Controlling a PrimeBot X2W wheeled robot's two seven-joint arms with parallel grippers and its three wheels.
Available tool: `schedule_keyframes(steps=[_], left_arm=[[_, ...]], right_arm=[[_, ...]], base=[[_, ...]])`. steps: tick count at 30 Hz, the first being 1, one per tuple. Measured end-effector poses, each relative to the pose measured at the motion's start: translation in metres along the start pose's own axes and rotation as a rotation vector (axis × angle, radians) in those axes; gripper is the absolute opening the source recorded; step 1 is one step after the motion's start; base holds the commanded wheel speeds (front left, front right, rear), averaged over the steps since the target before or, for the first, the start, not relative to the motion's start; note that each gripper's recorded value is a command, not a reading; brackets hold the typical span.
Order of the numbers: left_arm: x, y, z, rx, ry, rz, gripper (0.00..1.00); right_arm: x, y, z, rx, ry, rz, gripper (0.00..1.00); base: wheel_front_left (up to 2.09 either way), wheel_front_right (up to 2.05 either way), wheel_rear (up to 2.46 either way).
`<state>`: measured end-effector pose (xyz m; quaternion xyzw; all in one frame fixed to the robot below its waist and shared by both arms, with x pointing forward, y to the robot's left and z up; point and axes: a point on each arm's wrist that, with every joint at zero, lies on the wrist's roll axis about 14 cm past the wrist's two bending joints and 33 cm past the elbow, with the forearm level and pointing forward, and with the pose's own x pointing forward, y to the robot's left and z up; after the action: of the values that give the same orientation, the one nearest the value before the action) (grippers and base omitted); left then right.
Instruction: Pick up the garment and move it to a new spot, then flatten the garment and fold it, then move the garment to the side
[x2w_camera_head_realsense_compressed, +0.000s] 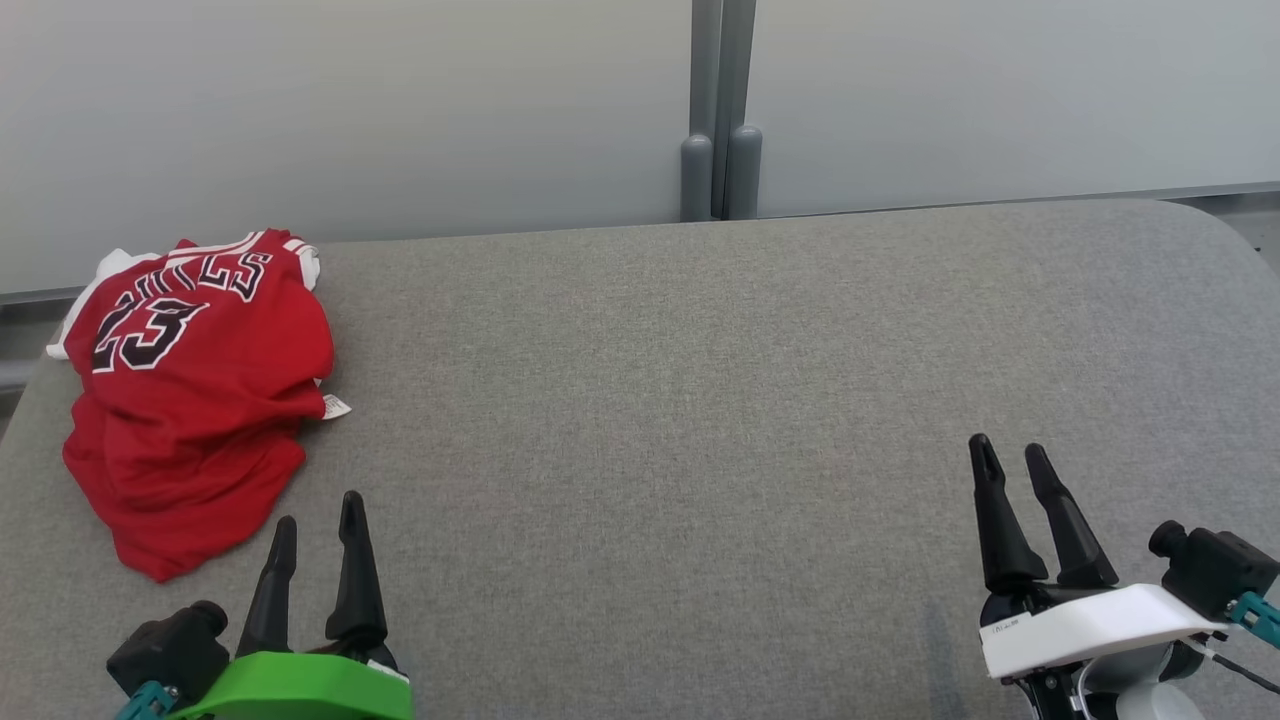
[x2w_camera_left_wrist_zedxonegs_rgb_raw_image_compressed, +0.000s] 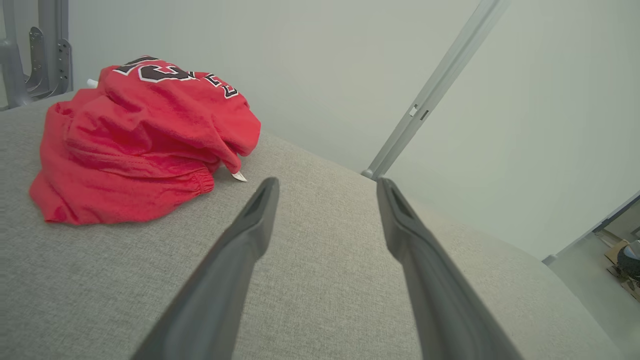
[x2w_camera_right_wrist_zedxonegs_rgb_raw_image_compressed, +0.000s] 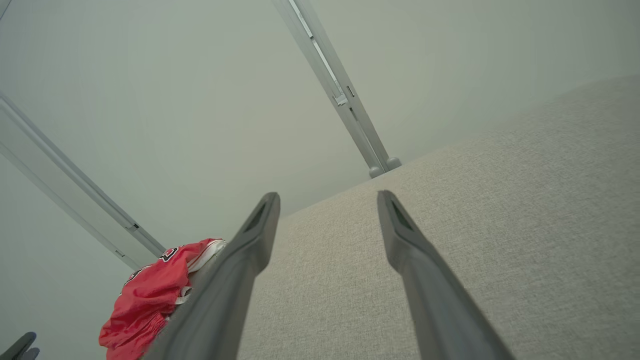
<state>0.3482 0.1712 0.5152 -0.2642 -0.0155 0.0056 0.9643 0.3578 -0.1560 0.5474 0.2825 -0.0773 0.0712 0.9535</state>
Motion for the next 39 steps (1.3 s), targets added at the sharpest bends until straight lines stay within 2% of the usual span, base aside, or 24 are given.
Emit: schedule_keyframes(steps=[39], left_arm=[[-0.010, -0.004, -0.011, 0.302, -0.022, -0.037, 1.00]], right_arm=[[0.002, 0.000, -0.024, -0.363, 0.068, 0.043, 1.00]], base=[[0.00, 0.00, 0.00]])
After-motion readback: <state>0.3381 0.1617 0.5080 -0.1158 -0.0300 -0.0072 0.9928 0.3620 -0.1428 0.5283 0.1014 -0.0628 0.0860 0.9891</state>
